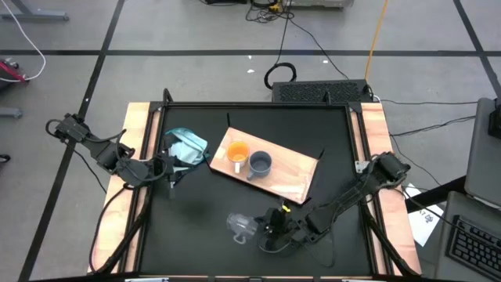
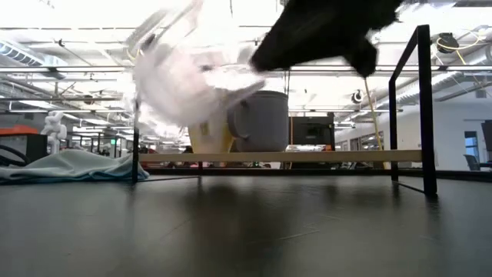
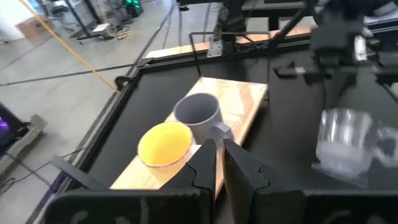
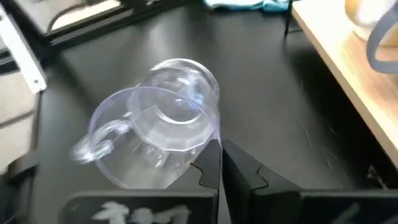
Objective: Stack small to large cups/mugs on shelf
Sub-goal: Put the transparent cup on the shelf
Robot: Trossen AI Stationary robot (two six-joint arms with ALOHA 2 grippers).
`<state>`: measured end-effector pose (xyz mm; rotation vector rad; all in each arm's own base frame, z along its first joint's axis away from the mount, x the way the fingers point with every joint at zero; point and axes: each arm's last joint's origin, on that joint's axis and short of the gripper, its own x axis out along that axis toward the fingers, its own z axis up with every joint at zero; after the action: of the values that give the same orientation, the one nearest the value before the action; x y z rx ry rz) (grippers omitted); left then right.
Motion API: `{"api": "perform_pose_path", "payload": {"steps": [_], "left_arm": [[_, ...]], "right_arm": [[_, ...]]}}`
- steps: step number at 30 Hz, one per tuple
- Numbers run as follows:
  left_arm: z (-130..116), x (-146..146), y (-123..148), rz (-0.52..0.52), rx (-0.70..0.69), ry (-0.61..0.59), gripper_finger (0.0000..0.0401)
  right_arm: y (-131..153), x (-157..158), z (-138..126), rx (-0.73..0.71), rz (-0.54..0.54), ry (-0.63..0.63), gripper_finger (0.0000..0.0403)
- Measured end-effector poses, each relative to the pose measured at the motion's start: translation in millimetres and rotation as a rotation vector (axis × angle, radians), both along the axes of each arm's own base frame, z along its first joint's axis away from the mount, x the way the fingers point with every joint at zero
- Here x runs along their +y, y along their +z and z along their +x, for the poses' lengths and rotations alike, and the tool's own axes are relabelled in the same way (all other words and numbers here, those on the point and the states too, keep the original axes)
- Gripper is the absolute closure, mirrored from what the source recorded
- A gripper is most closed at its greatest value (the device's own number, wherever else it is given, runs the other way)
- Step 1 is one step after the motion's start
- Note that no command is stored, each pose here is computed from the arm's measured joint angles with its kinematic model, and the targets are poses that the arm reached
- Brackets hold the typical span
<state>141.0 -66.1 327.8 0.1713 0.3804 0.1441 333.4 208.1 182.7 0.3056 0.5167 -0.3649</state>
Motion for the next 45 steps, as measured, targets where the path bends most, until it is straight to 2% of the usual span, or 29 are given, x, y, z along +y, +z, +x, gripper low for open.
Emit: {"api": "perform_pose_path", "payload": {"steps": [5, 11, 19, 28, 45], "left_arm": [[0, 0, 0, -0.005, 0.003, -0.010, 0.0370], [0, 0, 0, 0.009, 0.005, -0.016, 0.0370], [0, 0, 0, 0.011, 0.005, -0.015, 0.0370], [0, 0, 0, 0.012, 0.005, -0.015, 0.0370], [0, 0, 0, 0.012, 0.005, -0.014, 0.0370]], "right_arm": [[31, -8, -18, 0.165, 0.076, 0.000, 0.0402], [58, -22, -37, 0.388, 0.188, -0.072, 0.0403], [57, -28, -40, 0.595, 0.386, -0.089, 0.0403], [55, -30, -39, 0.669, 0.487, -0.081, 0.0403], [55, -34, -38, 0.740, 0.557, -0.054, 0.0403]]}}
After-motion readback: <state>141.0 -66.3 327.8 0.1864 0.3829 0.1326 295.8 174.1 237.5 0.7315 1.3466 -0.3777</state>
